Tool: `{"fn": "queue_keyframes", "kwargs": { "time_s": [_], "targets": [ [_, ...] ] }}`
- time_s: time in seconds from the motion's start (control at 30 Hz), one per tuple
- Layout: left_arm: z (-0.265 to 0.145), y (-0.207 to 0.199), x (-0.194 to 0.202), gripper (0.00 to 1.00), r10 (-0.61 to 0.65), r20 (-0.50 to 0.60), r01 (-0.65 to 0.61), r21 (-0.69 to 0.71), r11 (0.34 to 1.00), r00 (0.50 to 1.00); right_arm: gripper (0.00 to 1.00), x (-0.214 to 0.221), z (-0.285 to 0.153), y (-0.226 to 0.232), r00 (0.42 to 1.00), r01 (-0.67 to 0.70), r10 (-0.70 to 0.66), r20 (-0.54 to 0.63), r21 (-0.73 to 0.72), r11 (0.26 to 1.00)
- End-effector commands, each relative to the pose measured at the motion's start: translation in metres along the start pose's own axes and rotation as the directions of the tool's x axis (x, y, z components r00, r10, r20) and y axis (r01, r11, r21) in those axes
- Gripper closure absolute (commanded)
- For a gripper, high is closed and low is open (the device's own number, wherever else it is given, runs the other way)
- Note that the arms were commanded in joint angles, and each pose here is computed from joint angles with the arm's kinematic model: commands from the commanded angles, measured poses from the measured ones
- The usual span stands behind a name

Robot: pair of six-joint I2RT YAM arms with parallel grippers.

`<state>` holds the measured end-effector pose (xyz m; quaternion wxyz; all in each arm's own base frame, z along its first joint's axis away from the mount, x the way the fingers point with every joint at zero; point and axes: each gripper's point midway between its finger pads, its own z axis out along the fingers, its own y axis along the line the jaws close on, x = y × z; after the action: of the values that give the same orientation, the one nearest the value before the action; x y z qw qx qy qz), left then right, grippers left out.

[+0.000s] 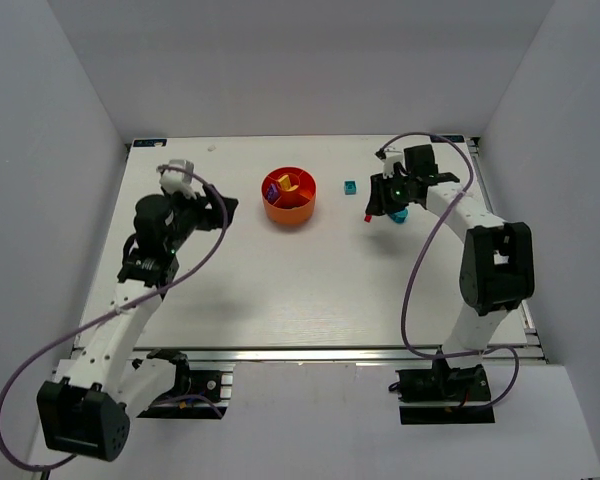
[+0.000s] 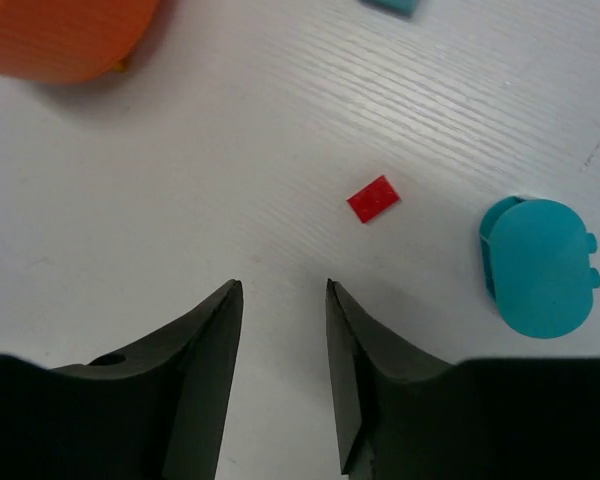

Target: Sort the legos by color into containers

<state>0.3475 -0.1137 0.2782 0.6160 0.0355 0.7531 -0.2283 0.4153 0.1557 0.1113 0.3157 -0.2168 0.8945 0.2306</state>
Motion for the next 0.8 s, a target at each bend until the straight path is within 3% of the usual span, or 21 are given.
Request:
{"fn": "queue_keyframes", "kwargs": {
  "time_s": [0.0,0.07,0.2,0.77],
  "targets": [
    [-0.021,0.013,0.039,0.14,0.009,-0.075,-0.014,-0.064,0.998,0.997,0.54,-0.002,0.01,-0.025,0.986,-0.163,0.169,-0.013,0.203,0.966],
    [-0.032,0.026,0.041,0.09,0.042,-0.064,-0.051,-0.152,0.987,0.997,0.5,0.0,0.019,-0.034,0.973,-0.224,0.23,0.009,0.267,0.937],
    [-0.037,0.025,0.034,0.09,0.035,-0.033,-0.04,-0.149,0.988,0.999,0.46,-0.003,0.032,-0.039,0.959,-0.28,0.281,0.045,0.325,0.903],
    [-0.04,0.026,0.03,0.09,0.044,-0.029,-0.048,-0.158,0.986,0.999,0.49,0.012,0.077,-0.054,0.932,-0.328,0.361,0.017,0.461,0.825]
  ]
}}
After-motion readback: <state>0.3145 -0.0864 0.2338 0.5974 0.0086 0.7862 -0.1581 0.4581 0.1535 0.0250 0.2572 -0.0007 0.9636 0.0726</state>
